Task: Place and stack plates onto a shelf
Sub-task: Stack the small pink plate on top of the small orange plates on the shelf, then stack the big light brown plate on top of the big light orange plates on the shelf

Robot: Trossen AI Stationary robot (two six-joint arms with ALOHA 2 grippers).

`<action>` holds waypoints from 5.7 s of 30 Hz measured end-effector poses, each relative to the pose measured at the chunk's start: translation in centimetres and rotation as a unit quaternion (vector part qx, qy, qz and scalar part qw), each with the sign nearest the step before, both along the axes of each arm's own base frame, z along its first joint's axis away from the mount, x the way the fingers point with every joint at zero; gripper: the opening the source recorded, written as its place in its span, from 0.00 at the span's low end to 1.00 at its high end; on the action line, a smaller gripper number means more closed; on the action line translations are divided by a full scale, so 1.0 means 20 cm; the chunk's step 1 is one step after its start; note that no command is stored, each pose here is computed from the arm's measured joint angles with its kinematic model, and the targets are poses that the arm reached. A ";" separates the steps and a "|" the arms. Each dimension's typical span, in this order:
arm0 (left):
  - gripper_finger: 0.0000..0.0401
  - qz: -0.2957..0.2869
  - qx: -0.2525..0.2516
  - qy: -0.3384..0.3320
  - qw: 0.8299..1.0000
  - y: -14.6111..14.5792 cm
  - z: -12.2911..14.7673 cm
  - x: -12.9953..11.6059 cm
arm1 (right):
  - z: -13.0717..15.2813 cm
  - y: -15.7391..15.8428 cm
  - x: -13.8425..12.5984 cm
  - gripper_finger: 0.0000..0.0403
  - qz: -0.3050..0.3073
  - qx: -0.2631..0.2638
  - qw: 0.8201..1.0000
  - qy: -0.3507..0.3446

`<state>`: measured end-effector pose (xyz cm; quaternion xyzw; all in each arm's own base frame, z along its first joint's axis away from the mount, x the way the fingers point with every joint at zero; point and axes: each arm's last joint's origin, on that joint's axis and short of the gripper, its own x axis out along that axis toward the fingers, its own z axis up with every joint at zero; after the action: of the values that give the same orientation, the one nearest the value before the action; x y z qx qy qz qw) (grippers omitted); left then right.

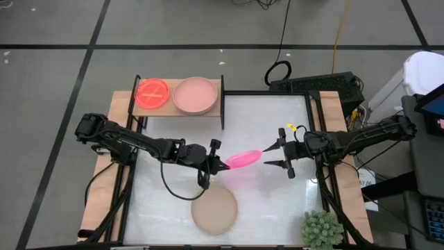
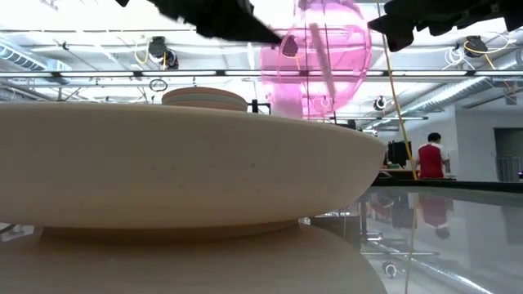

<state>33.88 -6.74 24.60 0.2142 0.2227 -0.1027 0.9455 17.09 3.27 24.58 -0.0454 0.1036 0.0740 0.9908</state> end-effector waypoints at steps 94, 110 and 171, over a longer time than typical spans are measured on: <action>0.02 0.580 0.133 0.278 0.754 0.80 0.16 -0.74 | -0.06 -0.02 -0.02 0.47 -0.054 -0.006 0.996 0.067; 0.29 0.602 0.087 0.282 0.742 0.79 0.15 -0.77 | -0.06 -0.02 -0.02 0.47 -0.055 -0.006 0.996 0.067; 0.70 0.298 -0.098 0.115 0.942 -0.07 0.24 -0.64 | -0.16 0.10 0.14 0.47 0.026 0.023 0.997 0.075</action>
<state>21.13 -8.17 29.42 0.0307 0.3721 0.1389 0.9172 19.96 5.26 21.45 -0.0199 0.1750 0.1054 0.9787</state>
